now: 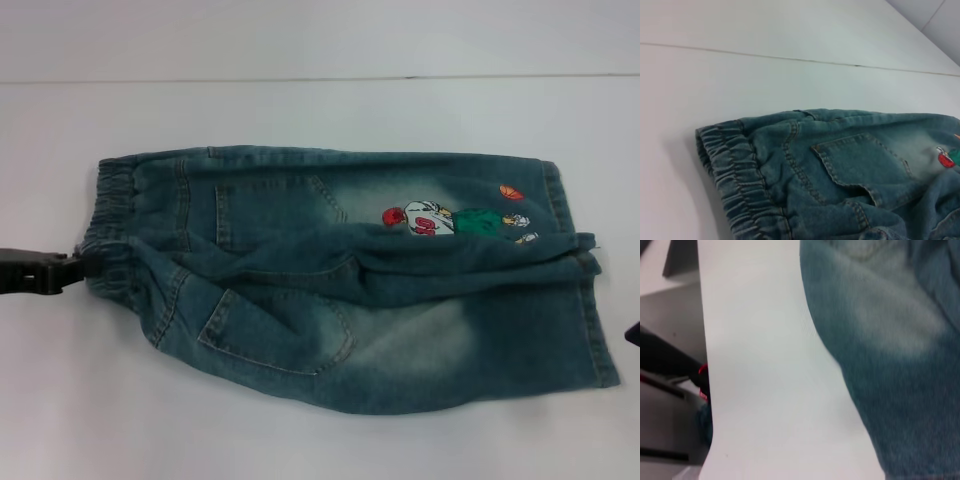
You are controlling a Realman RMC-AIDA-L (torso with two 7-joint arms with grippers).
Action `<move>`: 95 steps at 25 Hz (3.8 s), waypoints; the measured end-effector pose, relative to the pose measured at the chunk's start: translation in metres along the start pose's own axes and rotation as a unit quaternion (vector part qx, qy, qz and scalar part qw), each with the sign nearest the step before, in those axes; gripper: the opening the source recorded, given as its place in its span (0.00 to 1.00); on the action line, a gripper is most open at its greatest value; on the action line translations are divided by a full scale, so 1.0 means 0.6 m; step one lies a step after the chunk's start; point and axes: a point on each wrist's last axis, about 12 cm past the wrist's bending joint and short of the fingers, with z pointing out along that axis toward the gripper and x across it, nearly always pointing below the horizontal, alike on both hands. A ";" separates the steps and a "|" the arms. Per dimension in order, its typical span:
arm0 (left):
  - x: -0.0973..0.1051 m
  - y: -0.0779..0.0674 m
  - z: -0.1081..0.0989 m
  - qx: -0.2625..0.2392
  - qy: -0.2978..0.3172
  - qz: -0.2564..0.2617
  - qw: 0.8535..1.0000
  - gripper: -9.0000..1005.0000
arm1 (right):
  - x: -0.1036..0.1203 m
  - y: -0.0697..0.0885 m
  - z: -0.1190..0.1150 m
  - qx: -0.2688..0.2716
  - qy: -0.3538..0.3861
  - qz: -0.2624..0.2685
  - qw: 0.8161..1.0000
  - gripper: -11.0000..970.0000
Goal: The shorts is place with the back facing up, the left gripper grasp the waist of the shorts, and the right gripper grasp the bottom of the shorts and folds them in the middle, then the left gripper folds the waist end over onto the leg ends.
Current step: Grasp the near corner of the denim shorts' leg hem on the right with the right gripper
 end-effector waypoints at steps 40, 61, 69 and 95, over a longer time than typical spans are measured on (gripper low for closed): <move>-0.007 -0.007 0.011 0.013 0.009 0.006 1.000 0.04 | -0.054 -0.014 0.076 -0.021 0.112 -0.016 0.993 0.97; 0.002 -0.006 0.015 0.013 0.015 0.000 1.000 0.04 | -0.081 -0.021 0.080 -0.008 0.100 -0.051 0.994 0.89; 0.003 -0.006 0.014 0.012 0.015 0.000 1.000 0.04 | -0.082 -0.018 0.087 -0.008 0.096 -0.069 0.993 0.84; 0.005 -0.003 0.010 0.011 0.017 -0.002 1.000 0.05 | -0.078 -0.022 0.088 0.004 0.096 -0.073 0.993 0.07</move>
